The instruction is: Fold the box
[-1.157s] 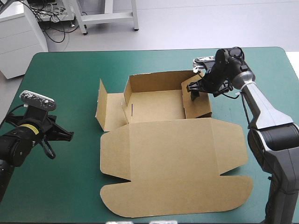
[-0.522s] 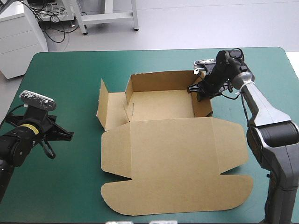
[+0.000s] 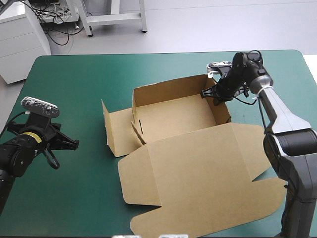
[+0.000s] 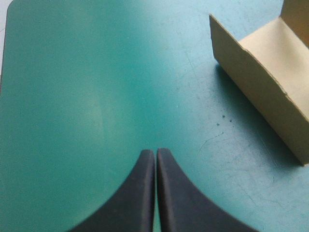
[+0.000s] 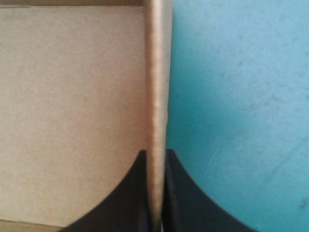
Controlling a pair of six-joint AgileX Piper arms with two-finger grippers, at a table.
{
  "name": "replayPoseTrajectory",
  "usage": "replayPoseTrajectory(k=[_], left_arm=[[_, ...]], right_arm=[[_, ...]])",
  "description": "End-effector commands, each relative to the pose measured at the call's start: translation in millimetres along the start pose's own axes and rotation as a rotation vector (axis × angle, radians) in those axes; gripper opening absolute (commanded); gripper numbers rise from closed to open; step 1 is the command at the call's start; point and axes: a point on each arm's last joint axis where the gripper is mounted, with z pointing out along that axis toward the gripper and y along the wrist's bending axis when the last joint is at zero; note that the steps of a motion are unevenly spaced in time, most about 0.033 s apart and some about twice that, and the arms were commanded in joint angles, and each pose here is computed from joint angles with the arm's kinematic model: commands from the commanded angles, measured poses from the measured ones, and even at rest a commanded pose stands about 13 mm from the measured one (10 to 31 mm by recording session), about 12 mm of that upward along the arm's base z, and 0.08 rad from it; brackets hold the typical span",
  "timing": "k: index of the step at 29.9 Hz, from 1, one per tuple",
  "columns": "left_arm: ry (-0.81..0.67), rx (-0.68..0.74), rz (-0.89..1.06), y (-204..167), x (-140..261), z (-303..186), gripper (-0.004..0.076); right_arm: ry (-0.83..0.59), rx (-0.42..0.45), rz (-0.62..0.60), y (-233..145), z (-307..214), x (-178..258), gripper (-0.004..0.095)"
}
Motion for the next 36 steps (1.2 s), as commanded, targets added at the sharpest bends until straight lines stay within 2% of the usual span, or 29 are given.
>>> replayPoseTrajectory(k=[1,5,12,18,23,29,36], left_arm=[[-0.070,-0.012,-0.020,2.6,-9.5,-9.8,-0.0006],[-0.059,-0.010,-0.029,2.5,-8.5,-9.7,-0.0006],[-0.089,-0.014,-0.052,2.9,-11.2,-9.9,-0.0006],[-0.149,-0.012,-0.089,3.2,-17.2,-8.9,-0.0009],[-0.156,0.001,-0.170,2.7,-20.0,-3.0,-0.0009],[-0.140,0.054,-0.225,-1.6,-24.6,14.4,-0.0008],[-0.155,0.253,-0.236,-19.5,-34.8,40.4,-0.0007]], right_arm=[[-0.187,-0.092,-0.033,1.3,-74.4,0.9,-0.0022],[-0.311,-0.119,-0.037,-14.2,-121.9,11.8,-0.0023],[-0.468,-0.033,-0.045,-29.7,-193.2,40.9,-0.0023],[-0.553,0.015,-0.078,-26.8,-231.2,61.8,-0.0024],[-0.606,-0.063,-0.103,-26.8,-240.9,77.8,-0.0024],[-0.597,-0.080,-0.072,-35.5,-237.2,98.2,-0.0024],[-0.611,-0.107,-0.074,-32.8,-238.3,102.0,-0.0024]])
